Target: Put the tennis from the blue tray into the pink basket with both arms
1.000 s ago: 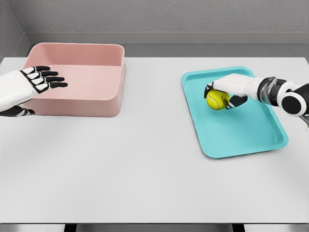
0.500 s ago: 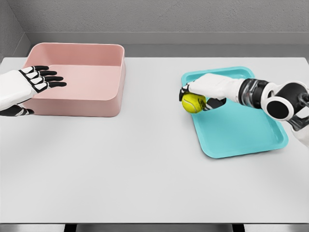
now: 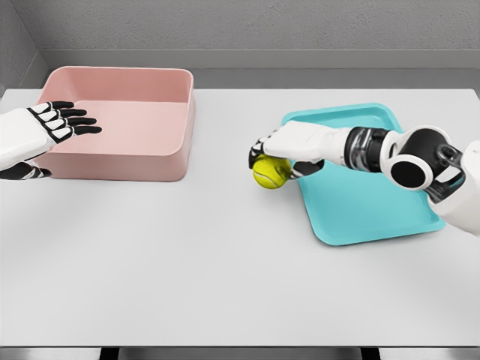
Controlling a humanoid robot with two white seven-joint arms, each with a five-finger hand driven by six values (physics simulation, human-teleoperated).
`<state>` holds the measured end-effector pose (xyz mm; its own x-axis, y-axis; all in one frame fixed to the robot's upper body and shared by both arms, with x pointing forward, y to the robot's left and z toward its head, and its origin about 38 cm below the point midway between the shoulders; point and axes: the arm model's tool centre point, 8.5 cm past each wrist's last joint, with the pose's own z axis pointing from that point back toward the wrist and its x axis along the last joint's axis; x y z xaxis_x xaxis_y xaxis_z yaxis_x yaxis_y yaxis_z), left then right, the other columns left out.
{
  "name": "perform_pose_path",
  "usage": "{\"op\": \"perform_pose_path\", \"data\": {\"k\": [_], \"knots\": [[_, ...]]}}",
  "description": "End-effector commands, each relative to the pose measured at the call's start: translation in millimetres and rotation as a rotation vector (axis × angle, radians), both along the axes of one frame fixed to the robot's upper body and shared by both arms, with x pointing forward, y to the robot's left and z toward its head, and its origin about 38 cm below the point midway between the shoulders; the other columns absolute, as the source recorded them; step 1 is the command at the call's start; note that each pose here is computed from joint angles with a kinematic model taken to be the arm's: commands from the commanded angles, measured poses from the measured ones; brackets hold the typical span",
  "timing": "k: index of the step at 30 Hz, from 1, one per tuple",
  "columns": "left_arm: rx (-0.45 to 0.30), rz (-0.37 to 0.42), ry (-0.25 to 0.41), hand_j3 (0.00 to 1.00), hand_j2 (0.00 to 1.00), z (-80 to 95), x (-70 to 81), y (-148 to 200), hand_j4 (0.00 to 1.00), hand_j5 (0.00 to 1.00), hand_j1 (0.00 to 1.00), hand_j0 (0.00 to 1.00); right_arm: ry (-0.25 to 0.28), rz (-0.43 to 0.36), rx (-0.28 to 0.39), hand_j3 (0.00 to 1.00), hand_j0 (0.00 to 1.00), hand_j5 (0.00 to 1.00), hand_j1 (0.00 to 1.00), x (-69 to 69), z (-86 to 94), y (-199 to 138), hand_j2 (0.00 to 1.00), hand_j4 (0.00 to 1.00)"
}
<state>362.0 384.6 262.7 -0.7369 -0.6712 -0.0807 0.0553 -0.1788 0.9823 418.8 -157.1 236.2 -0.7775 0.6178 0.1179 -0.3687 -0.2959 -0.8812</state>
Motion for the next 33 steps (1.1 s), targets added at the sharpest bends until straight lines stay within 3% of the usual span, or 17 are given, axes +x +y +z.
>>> {"op": "perform_pose_path", "data": {"k": [1,15,29,30,32,33], "knots": [[-0.005,0.001,0.001,1.0,1.0,0.7,0.0,0.3,1.0,1.0,1.0,1.0,0.0,0.013,0.008,0.59,0.59,0.59,0.59,-1.0,0.1,4.7,0.59,0.59],[-0.003,0.002,-0.001,1.0,1.0,1.4,0.1,0.8,1.0,1.0,1.0,1.0,0.046,0.133,0.078,0.58,0.58,0.58,0.58,-18.7,-11.1,69.7,0.58,0.58],[-0.004,0.002,-0.001,1.0,1.0,1.5,0.1,0.8,1.0,1.0,1.0,1.0,0.143,0.081,0.012,0.6,0.6,0.6,0.6,-11.3,-55.6,69.3,0.6,0.6],[-0.004,0.002,-0.001,1.0,1.0,1.5,0.1,0.8,1.0,1.0,1.0,1.0,0.143,0.081,0.012,0.62,0.62,0.62,0.62,-11.3,-55.6,69.3,0.62,0.62],[-0.004,0.002,-0.001,1.0,1.0,1.5,0.1,0.8,1.0,1.0,1.0,1.0,0.144,0.069,0.012,1.0,1.0,1.0,1.0,-10.3,-54.9,69.0,1.0,1.0],[-0.004,0.002,-0.001,1.0,1.0,1.5,0.1,0.8,1.0,1.0,1.0,1.0,0.144,0.068,0.013,1.0,1.0,1.0,1.0,-10.2,-54.1,69.2,1.0,1.0]]}}
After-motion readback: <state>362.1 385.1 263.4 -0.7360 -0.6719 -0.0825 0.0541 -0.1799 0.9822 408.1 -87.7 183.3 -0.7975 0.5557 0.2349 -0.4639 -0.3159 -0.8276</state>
